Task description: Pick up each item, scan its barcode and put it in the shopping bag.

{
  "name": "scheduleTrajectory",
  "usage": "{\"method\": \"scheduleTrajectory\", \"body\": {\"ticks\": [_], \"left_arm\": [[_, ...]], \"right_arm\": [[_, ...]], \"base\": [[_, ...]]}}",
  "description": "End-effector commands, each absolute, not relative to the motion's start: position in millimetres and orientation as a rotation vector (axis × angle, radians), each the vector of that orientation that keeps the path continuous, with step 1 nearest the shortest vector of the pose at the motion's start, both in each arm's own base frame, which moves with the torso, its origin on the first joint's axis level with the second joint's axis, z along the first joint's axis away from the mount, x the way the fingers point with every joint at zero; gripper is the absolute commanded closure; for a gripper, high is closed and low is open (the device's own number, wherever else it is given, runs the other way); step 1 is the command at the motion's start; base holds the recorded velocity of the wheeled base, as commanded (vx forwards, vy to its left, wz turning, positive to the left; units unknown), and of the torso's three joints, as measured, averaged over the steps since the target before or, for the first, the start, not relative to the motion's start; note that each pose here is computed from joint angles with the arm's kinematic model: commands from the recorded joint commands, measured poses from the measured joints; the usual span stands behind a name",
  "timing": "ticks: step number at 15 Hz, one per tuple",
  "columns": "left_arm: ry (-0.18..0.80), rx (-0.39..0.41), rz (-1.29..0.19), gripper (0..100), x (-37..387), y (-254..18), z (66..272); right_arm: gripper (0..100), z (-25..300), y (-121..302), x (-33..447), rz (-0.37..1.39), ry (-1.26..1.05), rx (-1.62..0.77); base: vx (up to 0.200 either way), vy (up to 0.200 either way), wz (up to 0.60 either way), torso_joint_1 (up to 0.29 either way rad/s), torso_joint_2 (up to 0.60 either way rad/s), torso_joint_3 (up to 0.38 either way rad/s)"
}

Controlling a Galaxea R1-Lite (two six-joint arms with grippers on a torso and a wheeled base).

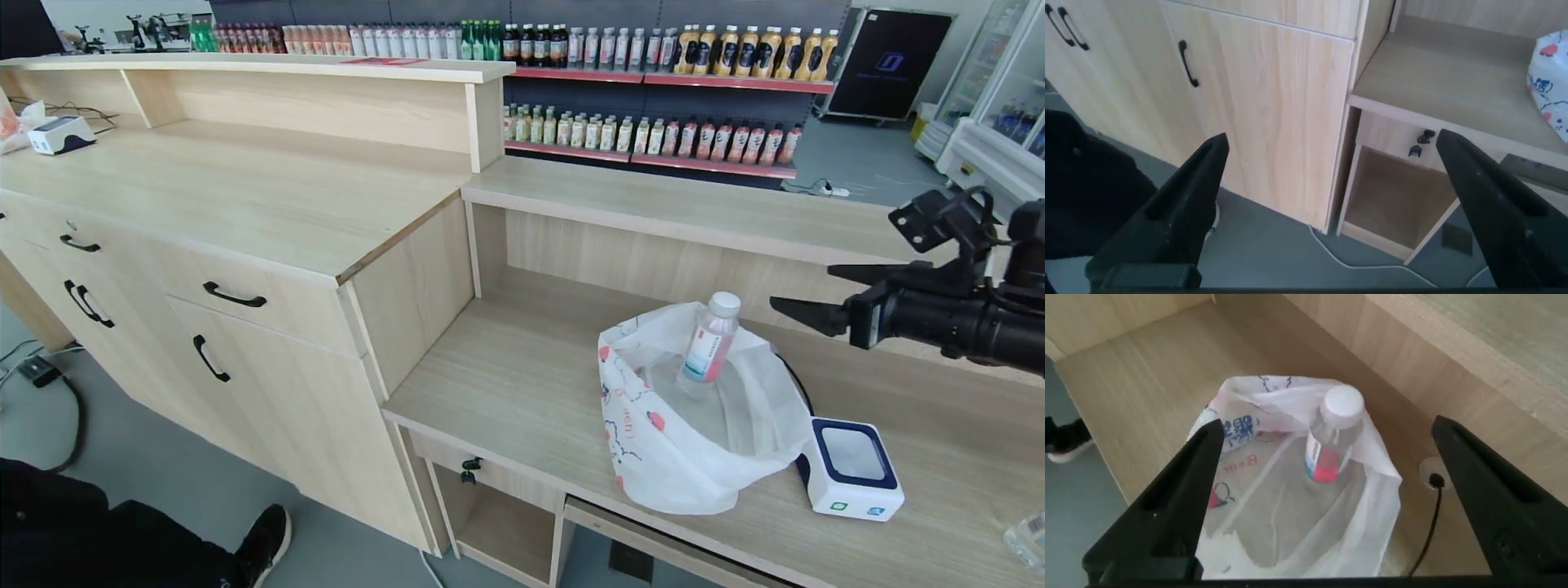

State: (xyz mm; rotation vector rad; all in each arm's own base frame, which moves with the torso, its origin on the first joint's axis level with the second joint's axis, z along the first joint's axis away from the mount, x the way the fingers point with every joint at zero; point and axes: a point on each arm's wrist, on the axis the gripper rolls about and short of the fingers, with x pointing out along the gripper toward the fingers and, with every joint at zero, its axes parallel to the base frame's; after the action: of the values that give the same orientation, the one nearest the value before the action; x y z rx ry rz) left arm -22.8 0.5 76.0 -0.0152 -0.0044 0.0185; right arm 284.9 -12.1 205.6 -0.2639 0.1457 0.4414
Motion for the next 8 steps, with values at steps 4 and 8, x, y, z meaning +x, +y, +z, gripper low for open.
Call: {"method": "scheduleTrajectory", "body": {"ticks": [4,8], "left_arm": [[-0.005,-0.015,0.018,0,-23,1,76],[-0.005,-0.015,0.018,0,-23,1,76]], "right_arm": [[0,219,-60,176,0.178,0.310,-0.326],[0,197,-86,170,0.034,0.496,-0.297]], "base": [[0.000,0.000,-0.60,0.004,0.00,0.002],[0.000,0.000,-0.60,0.001,0.00,0.002]]}}
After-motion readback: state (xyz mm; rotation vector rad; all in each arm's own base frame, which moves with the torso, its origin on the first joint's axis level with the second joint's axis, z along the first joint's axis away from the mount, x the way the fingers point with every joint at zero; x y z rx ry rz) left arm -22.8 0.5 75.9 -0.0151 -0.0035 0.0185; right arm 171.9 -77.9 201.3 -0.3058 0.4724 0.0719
